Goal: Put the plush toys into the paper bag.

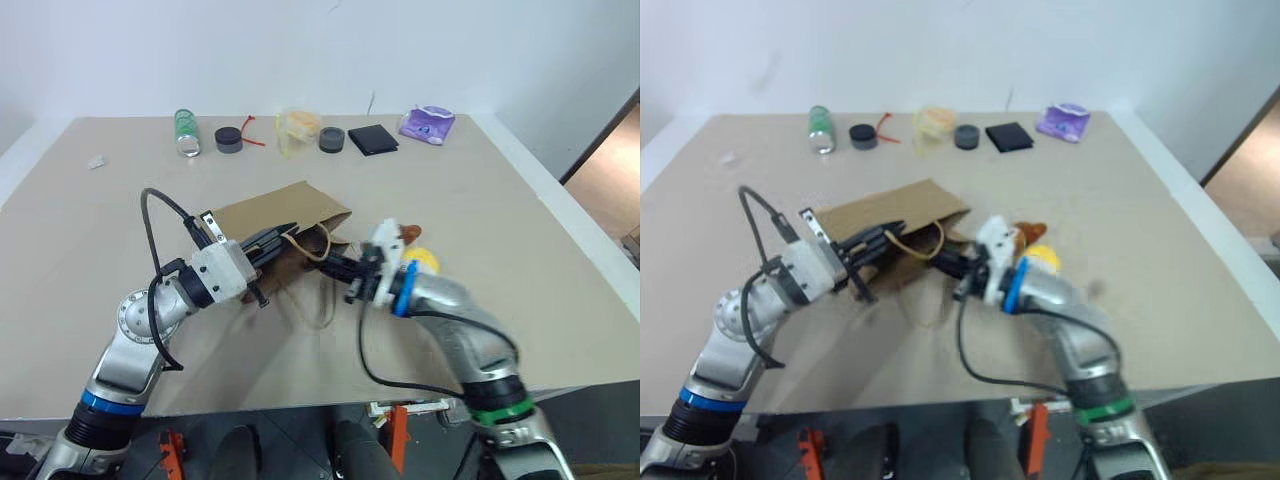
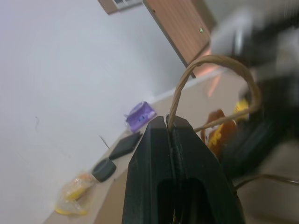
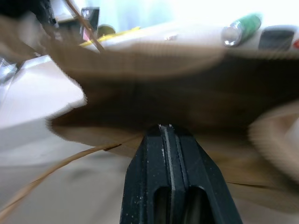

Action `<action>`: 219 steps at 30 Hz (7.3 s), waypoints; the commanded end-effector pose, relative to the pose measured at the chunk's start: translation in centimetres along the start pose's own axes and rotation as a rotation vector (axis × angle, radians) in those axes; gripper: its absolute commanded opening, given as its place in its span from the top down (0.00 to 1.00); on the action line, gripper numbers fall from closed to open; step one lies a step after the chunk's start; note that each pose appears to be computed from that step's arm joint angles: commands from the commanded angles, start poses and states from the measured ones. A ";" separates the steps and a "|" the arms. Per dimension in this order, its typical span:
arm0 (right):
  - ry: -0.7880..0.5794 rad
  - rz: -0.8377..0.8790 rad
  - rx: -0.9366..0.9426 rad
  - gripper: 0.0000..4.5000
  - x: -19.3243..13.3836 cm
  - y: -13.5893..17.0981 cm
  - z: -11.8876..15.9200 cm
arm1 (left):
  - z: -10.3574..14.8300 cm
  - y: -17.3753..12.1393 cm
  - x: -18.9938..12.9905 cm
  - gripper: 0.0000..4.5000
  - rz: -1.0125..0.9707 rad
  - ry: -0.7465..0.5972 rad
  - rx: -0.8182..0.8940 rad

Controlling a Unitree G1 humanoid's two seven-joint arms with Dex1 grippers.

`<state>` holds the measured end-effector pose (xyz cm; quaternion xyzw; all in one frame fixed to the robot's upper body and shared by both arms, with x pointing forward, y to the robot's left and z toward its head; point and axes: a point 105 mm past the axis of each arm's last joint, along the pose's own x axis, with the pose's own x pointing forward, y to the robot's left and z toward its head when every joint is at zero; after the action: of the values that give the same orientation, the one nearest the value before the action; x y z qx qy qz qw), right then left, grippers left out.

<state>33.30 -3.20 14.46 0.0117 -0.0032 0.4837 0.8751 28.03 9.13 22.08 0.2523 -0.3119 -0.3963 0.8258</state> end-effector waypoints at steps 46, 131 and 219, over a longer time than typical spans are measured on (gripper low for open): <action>0.174 -0.230 -0.079 0.03 -12.4 -7.8 5.4 | 1.0 5.4 0.0 1.00 0.351 -0.045 -0.182; 0.289 -0.451 0.049 0.98 -8.2 -13.1 1.9 | 0.7 7.4 0.6 1.00 0.409 -0.056 -0.240; -0.062 0.253 -0.330 0.01 -1.7 1.9 9.8 | 0.0 8.4 1.0 1.00 0.447 -0.064 -0.288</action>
<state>33.15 -3.83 22.69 -0.0734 -0.0490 0.5493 0.8310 33.00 12.69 26.67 0.0488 -0.3054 -0.2550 0.9161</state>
